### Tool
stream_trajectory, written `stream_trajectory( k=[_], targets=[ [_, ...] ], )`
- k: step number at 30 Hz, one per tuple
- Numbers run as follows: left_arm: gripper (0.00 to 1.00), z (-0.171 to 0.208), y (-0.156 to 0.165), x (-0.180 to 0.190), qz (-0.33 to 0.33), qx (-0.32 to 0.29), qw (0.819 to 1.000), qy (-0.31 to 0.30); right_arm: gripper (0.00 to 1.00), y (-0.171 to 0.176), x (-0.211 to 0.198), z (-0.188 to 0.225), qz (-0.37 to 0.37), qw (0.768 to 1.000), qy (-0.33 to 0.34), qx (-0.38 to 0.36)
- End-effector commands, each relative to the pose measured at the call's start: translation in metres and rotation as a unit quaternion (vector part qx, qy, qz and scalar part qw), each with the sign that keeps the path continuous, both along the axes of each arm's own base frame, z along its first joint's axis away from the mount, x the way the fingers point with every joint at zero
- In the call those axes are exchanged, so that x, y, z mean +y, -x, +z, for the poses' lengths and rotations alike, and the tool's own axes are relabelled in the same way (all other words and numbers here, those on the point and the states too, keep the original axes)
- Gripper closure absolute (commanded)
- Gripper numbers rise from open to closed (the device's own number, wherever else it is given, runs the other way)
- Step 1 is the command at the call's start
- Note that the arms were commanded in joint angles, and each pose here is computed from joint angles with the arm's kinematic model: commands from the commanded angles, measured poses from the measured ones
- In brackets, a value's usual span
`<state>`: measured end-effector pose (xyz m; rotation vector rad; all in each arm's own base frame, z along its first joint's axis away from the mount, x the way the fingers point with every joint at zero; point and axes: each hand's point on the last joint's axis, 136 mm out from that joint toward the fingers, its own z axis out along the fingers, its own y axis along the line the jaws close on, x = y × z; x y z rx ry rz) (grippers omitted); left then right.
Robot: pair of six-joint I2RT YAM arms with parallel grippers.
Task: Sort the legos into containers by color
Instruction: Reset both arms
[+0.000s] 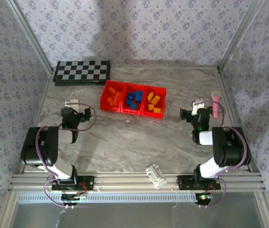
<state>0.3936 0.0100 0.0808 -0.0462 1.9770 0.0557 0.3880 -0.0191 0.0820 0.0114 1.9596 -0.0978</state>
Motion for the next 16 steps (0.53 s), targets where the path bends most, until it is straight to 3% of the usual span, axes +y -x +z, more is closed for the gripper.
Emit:
stream_trajectory(
  k=[1, 16],
  targets=[
    [0.00, 0.0073, -0.0032, 0.0027, 0.008, -0.008, 1.000, 0.003, 0.00, -0.0044, 0.0019, 0.0037, 0.005, 1.000, -0.016, 0.000],
    [0.00, 0.0075, -0.0035, 0.0026, 0.007, -0.008, 1.000, 0.003, 0.00, -0.0045, 0.0023, 0.0033, 0.004, 1.000, -0.014, 0.000]
  ],
)
